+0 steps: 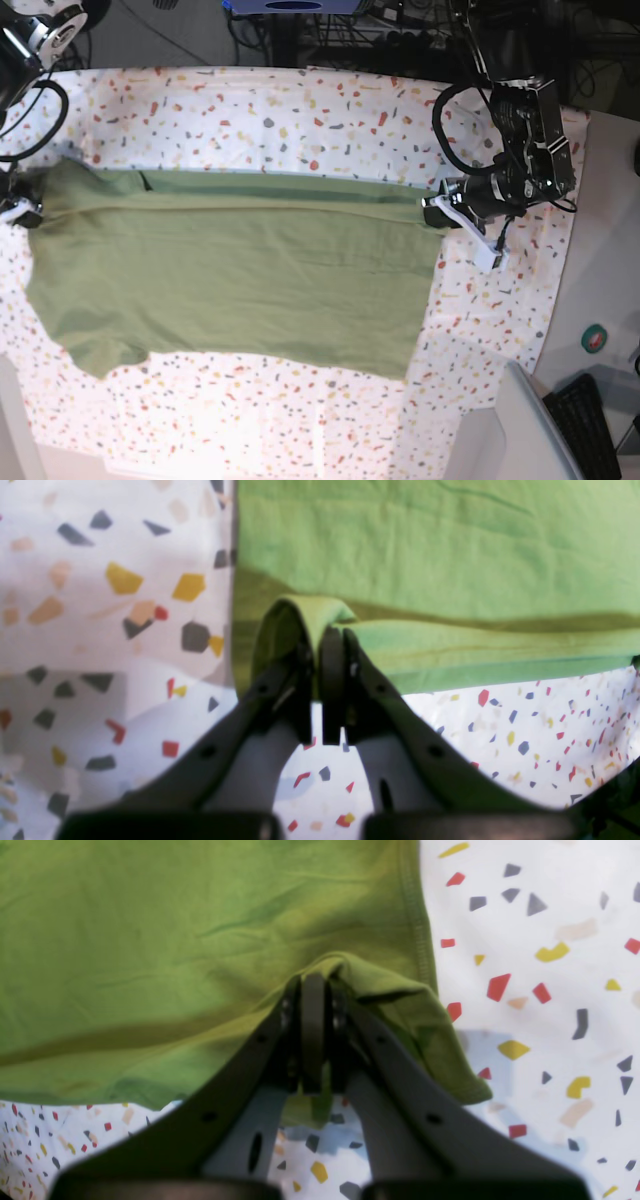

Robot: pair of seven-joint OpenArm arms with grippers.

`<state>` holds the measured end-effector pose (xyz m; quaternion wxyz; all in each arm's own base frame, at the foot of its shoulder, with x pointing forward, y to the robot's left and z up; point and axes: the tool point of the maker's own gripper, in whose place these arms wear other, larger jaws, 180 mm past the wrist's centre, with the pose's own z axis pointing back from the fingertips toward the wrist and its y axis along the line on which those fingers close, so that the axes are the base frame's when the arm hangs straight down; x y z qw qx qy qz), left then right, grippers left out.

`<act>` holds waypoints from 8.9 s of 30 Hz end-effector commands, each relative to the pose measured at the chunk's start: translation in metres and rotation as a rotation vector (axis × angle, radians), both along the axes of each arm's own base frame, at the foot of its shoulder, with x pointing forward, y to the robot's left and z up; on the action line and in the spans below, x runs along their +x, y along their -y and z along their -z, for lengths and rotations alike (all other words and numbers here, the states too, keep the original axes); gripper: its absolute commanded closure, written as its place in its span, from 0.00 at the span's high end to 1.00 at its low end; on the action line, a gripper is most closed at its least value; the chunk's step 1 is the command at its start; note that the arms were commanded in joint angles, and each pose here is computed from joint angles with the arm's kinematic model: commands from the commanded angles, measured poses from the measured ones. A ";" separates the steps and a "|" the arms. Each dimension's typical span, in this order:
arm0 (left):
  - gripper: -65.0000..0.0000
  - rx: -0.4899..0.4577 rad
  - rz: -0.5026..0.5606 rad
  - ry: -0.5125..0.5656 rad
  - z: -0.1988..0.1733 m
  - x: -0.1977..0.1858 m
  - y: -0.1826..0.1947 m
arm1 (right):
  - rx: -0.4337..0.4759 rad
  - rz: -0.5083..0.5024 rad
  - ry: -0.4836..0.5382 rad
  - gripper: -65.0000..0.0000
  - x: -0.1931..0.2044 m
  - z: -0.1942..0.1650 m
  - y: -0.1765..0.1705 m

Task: Layout the t-shirt on the table in an organized manner, then fold the t-shirt properly
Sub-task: 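Release and regrasp the shirt edge with both grippers, then drag the shirt with both grippers away from the table edge, then release the shirt and move the right gripper to the sleeve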

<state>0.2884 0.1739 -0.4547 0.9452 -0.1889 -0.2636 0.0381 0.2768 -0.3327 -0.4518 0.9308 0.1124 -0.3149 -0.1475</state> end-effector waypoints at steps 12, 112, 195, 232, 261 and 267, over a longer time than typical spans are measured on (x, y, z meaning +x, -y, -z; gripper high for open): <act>0.00 -0.034 -0.041 0.065 0.000 0.024 -0.001 | 0.018 0.031 0.132 0.00 0.041 -0.025 0.008; 0.88 -0.111 -0.181 0.171 0.010 -0.013 -0.013 | 0.293 0.616 0.179 0.56 -0.025 0.041 0.027; 0.39 0.172 -0.238 0.232 -0.051 -0.072 -0.096 | -0.143 0.300 0.132 0.36 -0.055 -0.049 0.037; 0.00 0.164 -0.187 0.161 -0.030 -0.077 -0.099 | -0.084 0.054 0.151 0.21 0.055 0.008 0.035; 0.00 0.166 -0.186 0.155 -0.029 -0.079 -0.100 | -0.037 0.246 0.088 0.63 0.047 0.034 0.033; 0.00 0.165 -0.186 0.158 -0.030 -0.077 -0.100 | -0.017 0.240 0.065 0.51 0.040 0.046 0.019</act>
